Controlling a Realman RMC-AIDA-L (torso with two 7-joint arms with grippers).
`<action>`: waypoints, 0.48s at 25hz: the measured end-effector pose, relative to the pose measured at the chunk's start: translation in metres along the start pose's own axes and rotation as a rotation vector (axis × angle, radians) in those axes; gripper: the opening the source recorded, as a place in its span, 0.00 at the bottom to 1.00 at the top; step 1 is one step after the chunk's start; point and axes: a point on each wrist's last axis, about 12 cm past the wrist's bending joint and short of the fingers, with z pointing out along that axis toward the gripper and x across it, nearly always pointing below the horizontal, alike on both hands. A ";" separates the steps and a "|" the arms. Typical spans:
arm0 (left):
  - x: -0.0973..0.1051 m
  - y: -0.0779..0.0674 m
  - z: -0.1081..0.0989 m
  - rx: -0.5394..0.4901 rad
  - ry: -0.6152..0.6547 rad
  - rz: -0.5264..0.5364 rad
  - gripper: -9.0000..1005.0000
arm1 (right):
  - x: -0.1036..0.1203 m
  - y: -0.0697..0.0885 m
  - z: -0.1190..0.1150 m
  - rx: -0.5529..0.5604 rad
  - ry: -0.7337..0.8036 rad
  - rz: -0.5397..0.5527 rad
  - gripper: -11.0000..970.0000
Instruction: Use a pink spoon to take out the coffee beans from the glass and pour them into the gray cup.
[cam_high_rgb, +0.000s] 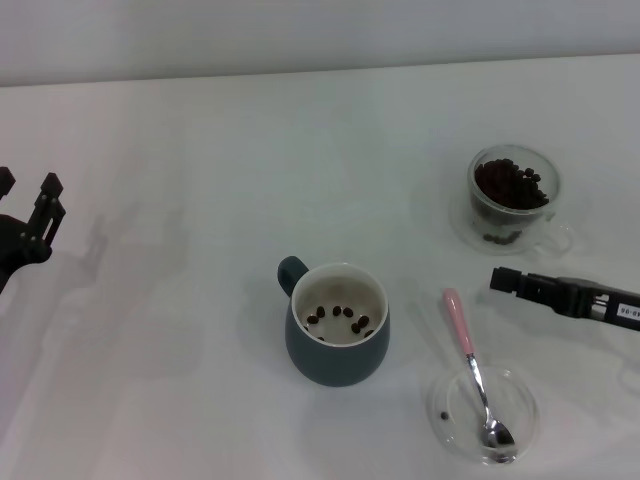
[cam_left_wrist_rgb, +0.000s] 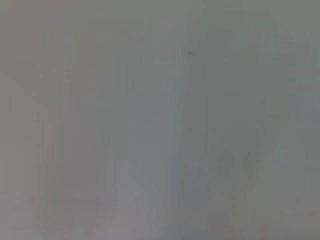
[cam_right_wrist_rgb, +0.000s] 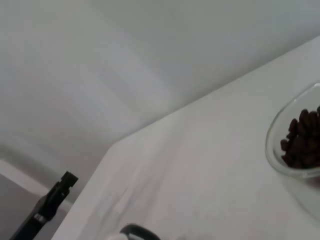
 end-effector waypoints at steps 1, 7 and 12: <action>0.000 0.000 0.000 0.000 0.000 0.000 0.55 | -0.002 0.000 0.000 0.001 -0.007 -0.002 0.22; 0.000 0.001 -0.001 -0.005 0.001 -0.001 0.55 | -0.024 -0.005 -0.013 0.030 -0.091 -0.035 0.22; 0.001 0.002 -0.003 -0.015 0.001 -0.004 0.55 | -0.049 -0.015 -0.037 0.115 -0.209 -0.097 0.23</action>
